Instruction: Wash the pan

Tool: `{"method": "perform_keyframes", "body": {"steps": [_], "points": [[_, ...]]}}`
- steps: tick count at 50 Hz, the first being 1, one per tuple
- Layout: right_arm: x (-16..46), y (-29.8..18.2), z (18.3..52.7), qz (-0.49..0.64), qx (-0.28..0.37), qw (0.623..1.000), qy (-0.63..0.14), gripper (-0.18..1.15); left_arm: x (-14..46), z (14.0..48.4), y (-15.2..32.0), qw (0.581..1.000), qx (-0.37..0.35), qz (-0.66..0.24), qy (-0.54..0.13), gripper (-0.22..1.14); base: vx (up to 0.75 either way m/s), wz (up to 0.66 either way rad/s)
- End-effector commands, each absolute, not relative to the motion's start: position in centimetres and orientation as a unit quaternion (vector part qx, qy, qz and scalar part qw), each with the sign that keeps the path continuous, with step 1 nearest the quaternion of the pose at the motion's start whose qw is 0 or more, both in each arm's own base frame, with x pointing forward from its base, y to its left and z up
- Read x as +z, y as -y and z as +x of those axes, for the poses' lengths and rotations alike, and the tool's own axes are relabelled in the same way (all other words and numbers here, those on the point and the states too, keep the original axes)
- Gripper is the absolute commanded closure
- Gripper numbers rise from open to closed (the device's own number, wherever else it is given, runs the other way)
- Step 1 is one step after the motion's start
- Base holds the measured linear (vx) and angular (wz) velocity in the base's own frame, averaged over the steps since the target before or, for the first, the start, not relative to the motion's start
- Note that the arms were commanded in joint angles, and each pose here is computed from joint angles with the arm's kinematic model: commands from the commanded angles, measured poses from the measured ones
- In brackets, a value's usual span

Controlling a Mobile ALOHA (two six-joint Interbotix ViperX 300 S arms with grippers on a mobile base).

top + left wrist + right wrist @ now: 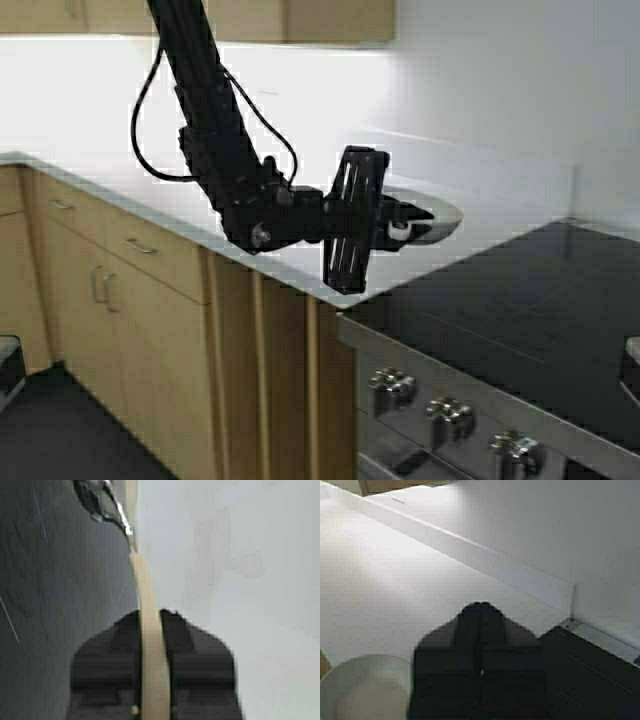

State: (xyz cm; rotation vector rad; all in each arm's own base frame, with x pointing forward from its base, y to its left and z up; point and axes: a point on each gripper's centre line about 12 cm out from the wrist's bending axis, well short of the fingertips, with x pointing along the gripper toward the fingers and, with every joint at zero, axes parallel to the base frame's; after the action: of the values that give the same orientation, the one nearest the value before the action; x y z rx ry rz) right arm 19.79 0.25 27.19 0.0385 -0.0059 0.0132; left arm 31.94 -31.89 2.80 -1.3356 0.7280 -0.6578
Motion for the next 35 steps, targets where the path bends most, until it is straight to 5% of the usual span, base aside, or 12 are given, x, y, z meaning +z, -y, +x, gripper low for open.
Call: {"method": "perform_keyframes", "body": {"steps": [1, 35], "points": [[27.8, -0.3, 20.1, 0.019, 0.008, 1.0, 0.01, 0.9, 6.8, 31.9, 31.6, 0.674, -0.324, -0.599, -0.286, 0.89, 0.08, 0.41], [27.7, -1.6, 20.3, 0.016, 0.039, 0.999, 0.002, 0.9, 7.1, 30.7, 29.0, 0.692, -0.317, -0.592, -0.265, 0.89, 0.1, 0.47]]}}
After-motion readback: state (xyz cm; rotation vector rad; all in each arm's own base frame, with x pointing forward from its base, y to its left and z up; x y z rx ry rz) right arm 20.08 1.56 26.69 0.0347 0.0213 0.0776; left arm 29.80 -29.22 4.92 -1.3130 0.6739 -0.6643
